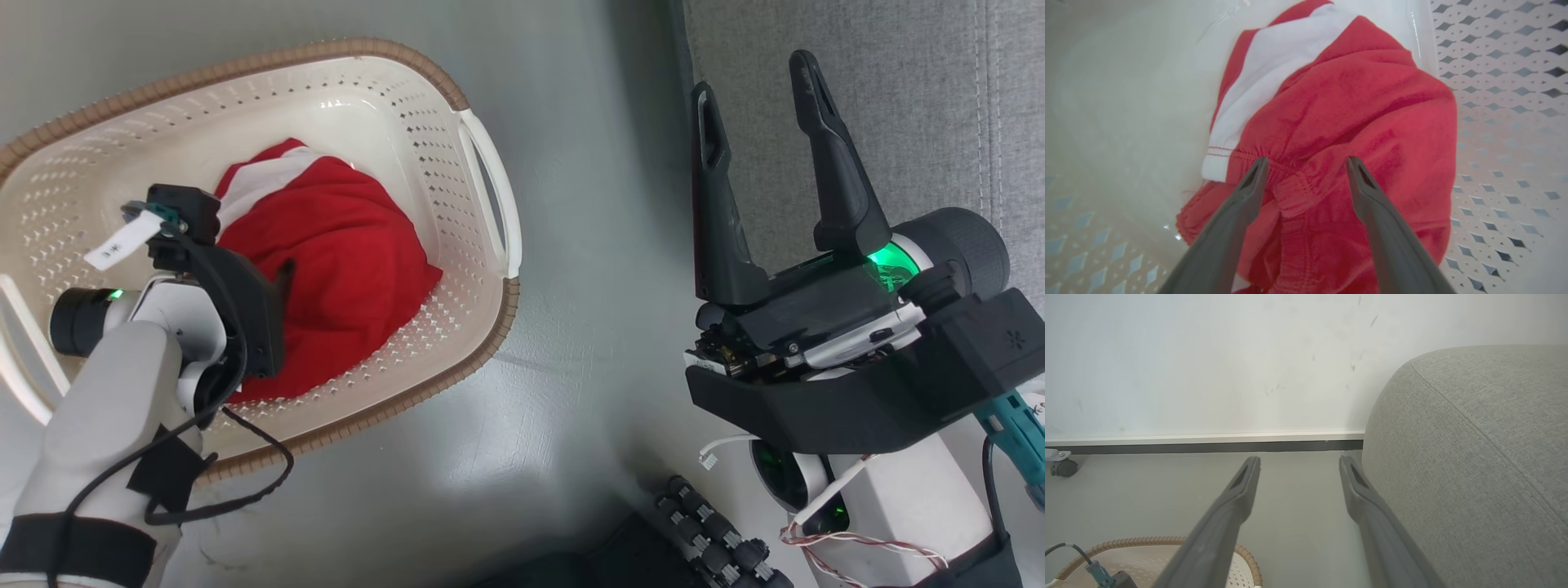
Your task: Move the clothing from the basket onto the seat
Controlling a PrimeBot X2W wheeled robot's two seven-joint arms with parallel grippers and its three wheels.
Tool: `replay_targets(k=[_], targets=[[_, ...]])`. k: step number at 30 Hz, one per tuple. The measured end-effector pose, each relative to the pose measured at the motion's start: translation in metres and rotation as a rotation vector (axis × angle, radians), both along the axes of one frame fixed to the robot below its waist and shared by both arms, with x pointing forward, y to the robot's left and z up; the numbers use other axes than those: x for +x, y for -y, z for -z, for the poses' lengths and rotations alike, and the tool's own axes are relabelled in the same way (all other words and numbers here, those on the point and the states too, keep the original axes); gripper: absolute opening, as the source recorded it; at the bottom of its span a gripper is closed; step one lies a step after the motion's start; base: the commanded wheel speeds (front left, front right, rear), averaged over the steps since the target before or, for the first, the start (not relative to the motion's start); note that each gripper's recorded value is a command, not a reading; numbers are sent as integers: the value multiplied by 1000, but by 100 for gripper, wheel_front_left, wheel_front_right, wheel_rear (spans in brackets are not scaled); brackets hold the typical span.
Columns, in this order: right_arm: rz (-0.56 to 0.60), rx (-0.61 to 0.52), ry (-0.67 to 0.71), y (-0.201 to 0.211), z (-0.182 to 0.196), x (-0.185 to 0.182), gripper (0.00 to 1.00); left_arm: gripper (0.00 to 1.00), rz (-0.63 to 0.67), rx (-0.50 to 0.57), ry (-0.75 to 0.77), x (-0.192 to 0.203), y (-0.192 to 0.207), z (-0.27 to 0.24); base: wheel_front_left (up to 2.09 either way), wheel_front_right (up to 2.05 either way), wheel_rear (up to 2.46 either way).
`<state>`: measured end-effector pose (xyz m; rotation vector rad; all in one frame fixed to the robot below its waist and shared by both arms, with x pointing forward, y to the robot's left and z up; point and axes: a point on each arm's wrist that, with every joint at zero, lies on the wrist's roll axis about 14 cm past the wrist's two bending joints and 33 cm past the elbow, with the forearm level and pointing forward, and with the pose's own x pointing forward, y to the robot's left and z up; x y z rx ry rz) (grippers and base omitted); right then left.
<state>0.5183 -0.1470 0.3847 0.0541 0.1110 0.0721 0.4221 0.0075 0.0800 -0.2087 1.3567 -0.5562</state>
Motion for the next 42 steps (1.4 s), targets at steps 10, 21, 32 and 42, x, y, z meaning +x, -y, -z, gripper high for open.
replay_targets(k=[10, 21, 32, 42], targets=[[10, -5, -18, 3, 11, -1, 100, 100, 13, 8, -65, -10, -1, 15, 0, 0, 0], [13, -8, -16, 4, 13, -1, 100, 0, 2, 7, -110, -15, 0, 18, 0, 0, 0], [16, -3, -4, 4, 9, 0, 100, 0, -7, -9, -83, -13, 6, 4, 0, 0, 0], [8, -15, 14, 4, -3, 1, 100, 0, -45, -54, 89, 16, 13, -37, 0, 0, 0]])
